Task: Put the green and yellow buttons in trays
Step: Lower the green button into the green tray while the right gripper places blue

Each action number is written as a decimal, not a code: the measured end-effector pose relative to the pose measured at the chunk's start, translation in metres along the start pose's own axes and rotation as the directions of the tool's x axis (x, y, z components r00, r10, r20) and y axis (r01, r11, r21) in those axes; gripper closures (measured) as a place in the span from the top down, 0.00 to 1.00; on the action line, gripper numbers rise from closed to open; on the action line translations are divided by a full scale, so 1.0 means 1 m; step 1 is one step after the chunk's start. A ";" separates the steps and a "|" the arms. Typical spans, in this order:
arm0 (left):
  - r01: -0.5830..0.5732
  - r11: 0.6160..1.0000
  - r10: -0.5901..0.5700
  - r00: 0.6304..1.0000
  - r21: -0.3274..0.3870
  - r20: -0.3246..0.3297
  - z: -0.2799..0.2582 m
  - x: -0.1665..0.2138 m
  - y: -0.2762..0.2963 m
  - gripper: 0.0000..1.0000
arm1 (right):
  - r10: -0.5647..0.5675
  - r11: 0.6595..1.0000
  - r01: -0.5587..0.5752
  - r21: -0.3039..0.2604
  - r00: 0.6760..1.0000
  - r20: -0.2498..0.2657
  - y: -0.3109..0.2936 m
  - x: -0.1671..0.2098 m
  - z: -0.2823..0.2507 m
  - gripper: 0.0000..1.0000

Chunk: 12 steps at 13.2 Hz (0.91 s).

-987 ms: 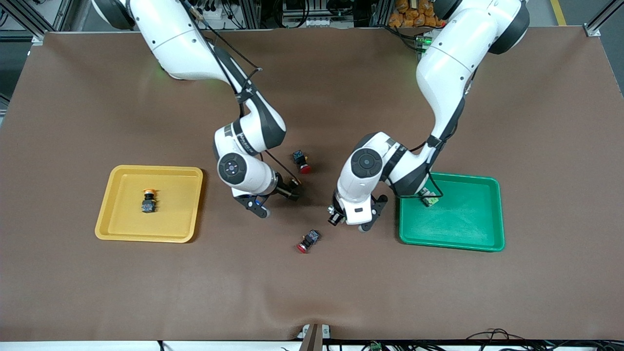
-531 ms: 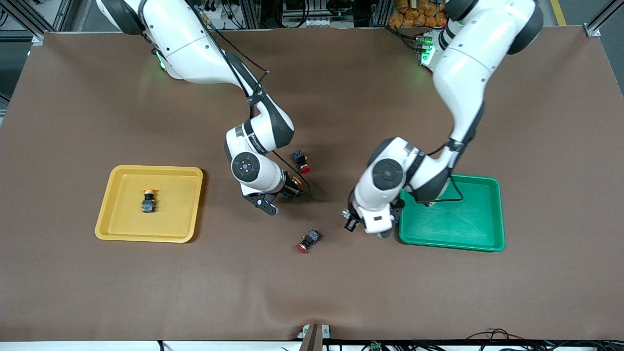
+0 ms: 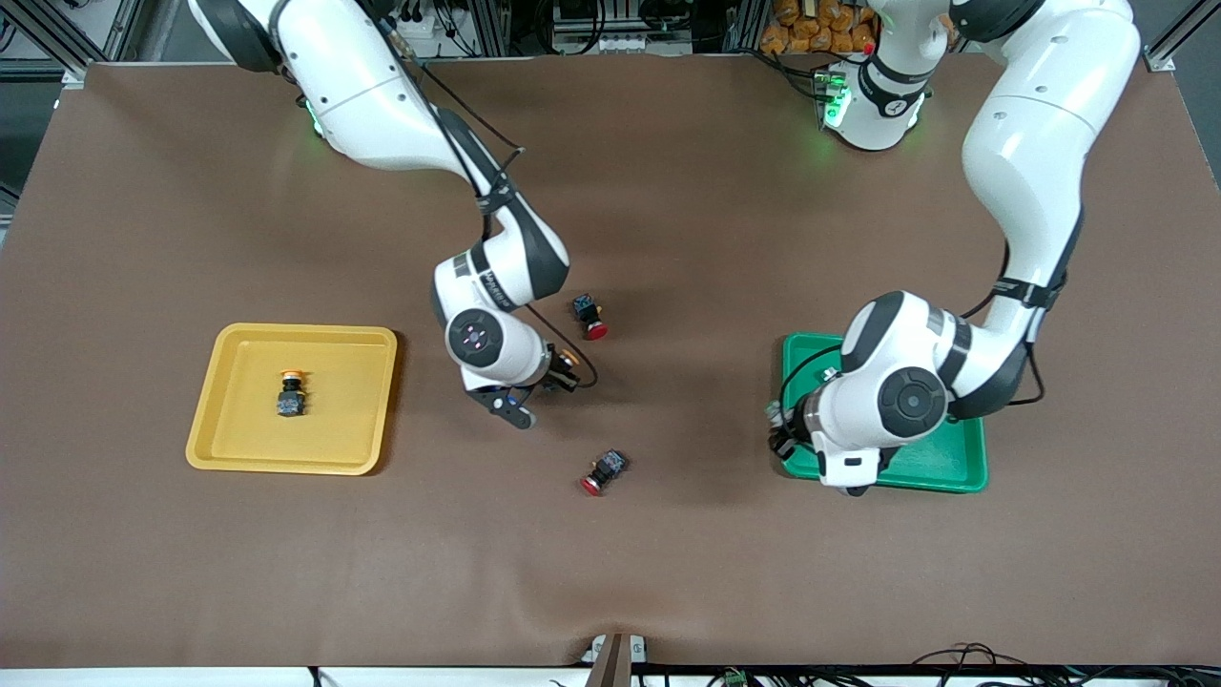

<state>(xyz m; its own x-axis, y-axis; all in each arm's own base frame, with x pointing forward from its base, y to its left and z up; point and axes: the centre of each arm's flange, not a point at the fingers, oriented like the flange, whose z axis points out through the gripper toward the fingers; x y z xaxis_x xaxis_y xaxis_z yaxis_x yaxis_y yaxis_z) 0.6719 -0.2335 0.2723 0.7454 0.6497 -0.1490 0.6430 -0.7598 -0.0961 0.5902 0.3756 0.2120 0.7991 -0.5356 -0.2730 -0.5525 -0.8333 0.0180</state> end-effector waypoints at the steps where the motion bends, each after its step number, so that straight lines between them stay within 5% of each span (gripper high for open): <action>1: -0.042 0.998 0.043 0.999 0.038 -0.018 0.003 0.004 -0.009 0.41 | 0.015 0.999 -0.014 -0.031 1.000 0.014 0.008 0.014 -0.022 0.40; 6: -0.197 0.974 0.201 0.979 0.113 -0.033 0.007 0.045 -0.079 0.41 | -0.080 0.993 0.081 -0.085 0.997 0.013 0.088 0.105 -0.111 0.40; 12: -0.315 0.947 0.320 0.944 0.069 -0.085 0.017 0.083 -0.156 0.41 | -0.312 0.948 0.316 -0.047 0.948 0.069 0.195 0.200 -0.098 0.40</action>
<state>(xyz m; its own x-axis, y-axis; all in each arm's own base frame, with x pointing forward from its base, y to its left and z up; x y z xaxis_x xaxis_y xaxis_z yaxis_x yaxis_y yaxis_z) 0.6303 -0.0610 0.2583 0.9240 0.3722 -0.0878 0.3621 -0.9253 -0.1122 0.6655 0.0921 0.2547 0.9133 -0.2381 -0.3305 -0.2602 -0.9653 -0.0238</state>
